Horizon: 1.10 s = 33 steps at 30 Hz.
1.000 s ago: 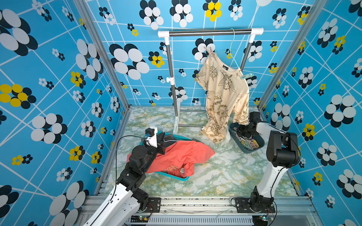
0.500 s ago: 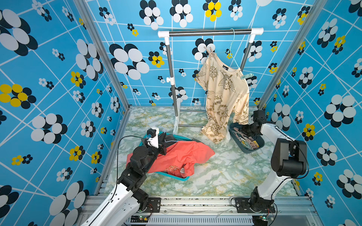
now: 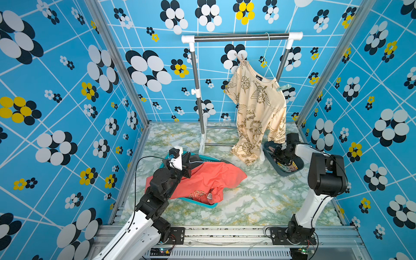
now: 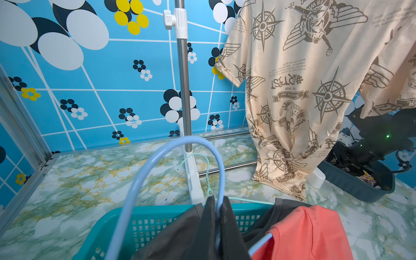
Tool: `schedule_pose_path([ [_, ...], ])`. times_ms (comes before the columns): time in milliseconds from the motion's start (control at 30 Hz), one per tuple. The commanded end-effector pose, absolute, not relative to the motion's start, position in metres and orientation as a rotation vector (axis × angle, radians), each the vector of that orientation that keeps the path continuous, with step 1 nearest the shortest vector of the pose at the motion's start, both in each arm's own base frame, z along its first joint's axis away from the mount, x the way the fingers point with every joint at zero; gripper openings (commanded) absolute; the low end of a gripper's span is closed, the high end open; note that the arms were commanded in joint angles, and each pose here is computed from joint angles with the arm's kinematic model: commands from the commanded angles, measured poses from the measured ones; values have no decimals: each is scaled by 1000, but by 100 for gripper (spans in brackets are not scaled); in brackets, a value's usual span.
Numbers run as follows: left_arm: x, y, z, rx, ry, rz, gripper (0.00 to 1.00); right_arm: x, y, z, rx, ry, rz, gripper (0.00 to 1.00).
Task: Use clothespins to secure the t-shirt on both sides of the hanger
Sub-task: Pick up the clothespin from the storage box.
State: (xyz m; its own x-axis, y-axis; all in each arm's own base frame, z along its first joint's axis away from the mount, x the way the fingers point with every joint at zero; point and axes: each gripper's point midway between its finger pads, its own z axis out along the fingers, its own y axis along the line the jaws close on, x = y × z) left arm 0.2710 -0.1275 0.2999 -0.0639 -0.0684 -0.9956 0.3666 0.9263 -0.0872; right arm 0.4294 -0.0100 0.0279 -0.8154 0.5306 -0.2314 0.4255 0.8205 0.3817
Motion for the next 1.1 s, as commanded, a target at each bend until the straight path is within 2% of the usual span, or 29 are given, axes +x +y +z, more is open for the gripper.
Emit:
schedule_pose_path([
  [0, 269, -128, 305, 240, 1567, -358, 0, 427, -7, 10, 775, 2693, 488, 34],
  [33, 269, -128, 306, 241, 1563, -361, 0, 427, -7, 10, 772, 2689, 490, 32],
  [167, 268, -126, 309, 234, 1549, -354, 0, 430, -7, 23, 756, 2642, 498, 7],
  [233, 267, -126, 308, 235, 1550, -355, 0, 432, -9, 34, 741, 2614, 490, 0],
  [700, 267, -131, 305, 248, 1563, -360, 0, 409, -21, 112, 618, 2479, 335, 0],
  [867, 268, -129, 305, 245, 1561, -338, 0, 375, 5, 136, 502, 2478, 274, 0],
  [1067, 269, -125, 306, 241, 1556, -312, 0, 315, 57, 133, 287, 2565, 173, 0],
])
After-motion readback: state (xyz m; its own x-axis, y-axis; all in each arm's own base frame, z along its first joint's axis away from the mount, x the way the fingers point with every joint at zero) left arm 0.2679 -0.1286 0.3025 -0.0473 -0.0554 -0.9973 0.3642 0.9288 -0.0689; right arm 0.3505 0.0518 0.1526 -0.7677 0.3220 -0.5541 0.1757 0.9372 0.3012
